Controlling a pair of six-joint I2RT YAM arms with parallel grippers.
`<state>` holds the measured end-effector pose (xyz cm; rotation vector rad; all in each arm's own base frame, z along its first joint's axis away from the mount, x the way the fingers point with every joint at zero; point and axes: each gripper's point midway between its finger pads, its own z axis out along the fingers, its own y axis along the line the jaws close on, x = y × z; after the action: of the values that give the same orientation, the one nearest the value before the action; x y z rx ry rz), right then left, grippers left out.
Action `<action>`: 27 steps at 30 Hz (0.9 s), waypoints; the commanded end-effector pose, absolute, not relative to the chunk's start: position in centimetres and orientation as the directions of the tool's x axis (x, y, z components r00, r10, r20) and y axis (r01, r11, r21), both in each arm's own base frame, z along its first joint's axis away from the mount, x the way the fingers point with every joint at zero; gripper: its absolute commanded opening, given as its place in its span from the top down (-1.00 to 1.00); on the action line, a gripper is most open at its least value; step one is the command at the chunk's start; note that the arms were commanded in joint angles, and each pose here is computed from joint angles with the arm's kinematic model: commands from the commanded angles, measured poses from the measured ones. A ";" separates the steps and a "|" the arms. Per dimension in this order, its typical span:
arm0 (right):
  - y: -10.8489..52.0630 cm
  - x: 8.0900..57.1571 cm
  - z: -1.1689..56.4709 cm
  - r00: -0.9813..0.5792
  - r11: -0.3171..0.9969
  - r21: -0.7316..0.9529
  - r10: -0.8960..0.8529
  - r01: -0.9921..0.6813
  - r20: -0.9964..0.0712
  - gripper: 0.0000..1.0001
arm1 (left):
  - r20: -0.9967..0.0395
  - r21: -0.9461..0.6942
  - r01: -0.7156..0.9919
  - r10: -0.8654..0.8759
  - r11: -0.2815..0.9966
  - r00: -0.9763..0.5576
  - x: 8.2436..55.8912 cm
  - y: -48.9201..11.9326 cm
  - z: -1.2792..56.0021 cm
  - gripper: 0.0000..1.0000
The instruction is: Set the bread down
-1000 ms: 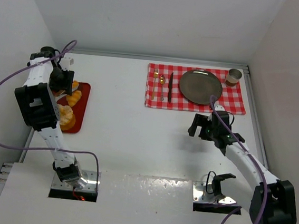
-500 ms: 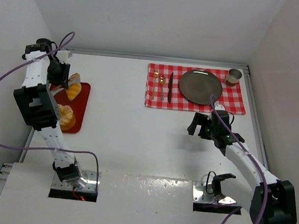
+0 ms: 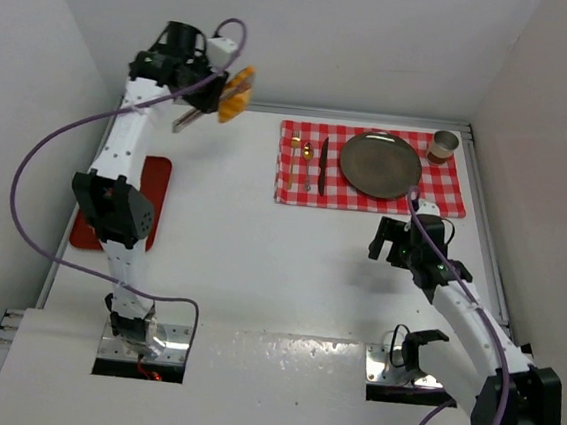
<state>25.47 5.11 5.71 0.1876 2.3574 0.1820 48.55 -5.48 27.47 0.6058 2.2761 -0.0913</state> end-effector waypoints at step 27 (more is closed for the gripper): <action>0.0 16.7 3.7 -0.739 0.973 0.023 0.191 0.231 -0.646 -1.00 | -0.909 0.158 0.765 0.394 0.624 -0.134 51.5 -45.2 18.4 0.52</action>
<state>16.99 0.80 3.76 0.2755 2.4221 -0.0274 49.21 -44.49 14.29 1.0231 1.8859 -0.4596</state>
